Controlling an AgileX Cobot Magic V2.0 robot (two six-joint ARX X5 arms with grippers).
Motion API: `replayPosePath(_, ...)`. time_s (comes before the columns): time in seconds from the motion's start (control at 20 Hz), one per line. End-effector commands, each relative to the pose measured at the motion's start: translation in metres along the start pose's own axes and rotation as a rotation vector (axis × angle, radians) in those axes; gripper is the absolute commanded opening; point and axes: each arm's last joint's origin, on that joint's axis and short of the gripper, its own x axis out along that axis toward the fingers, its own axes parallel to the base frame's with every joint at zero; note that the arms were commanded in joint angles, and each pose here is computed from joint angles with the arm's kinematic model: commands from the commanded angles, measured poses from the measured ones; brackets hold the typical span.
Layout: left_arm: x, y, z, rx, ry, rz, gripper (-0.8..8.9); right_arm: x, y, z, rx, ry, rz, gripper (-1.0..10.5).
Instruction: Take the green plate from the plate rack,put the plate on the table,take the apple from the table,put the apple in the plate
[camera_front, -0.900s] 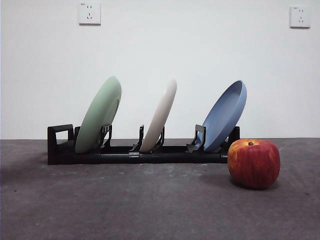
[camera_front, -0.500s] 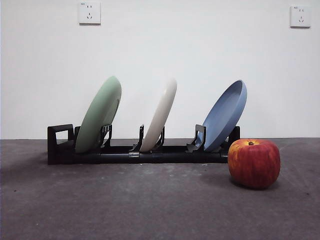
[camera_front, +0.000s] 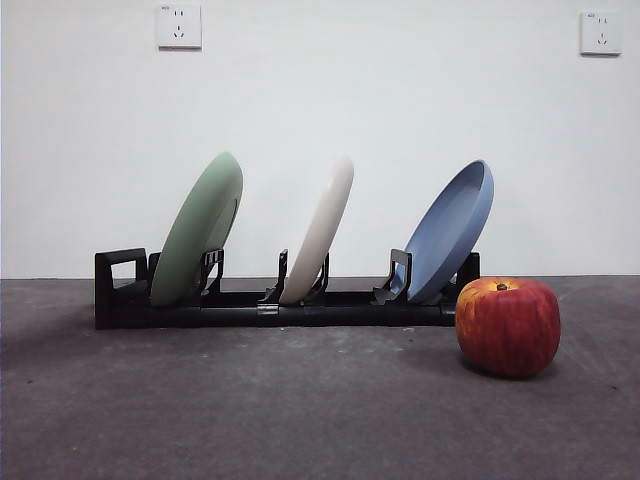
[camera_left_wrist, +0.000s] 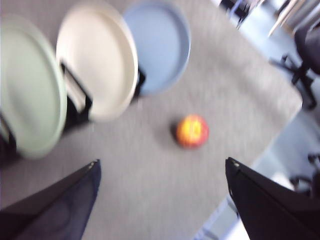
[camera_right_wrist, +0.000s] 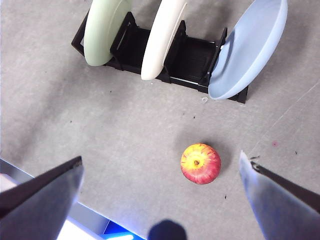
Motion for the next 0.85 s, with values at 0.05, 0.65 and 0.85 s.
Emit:
replayPosePath(0.05,0.019,0.012,0.010,-0.050,-0.005,-0.001,4.09,-0.001,0.001,0.001,0.006,-0.007,0.001,6.0)
replayPosePath(0.65,0.125,0.061,0.098,-0.066,0.111,0.231,4.09,0.013,0.010,0.004,0.000,0.030,0.004,6.0)
replayPosePath(0.85,0.149,0.072,0.106,-0.062,0.153,0.279,4.08,0.021,0.013,0.006,-0.004,0.050,-0.021,6.0)
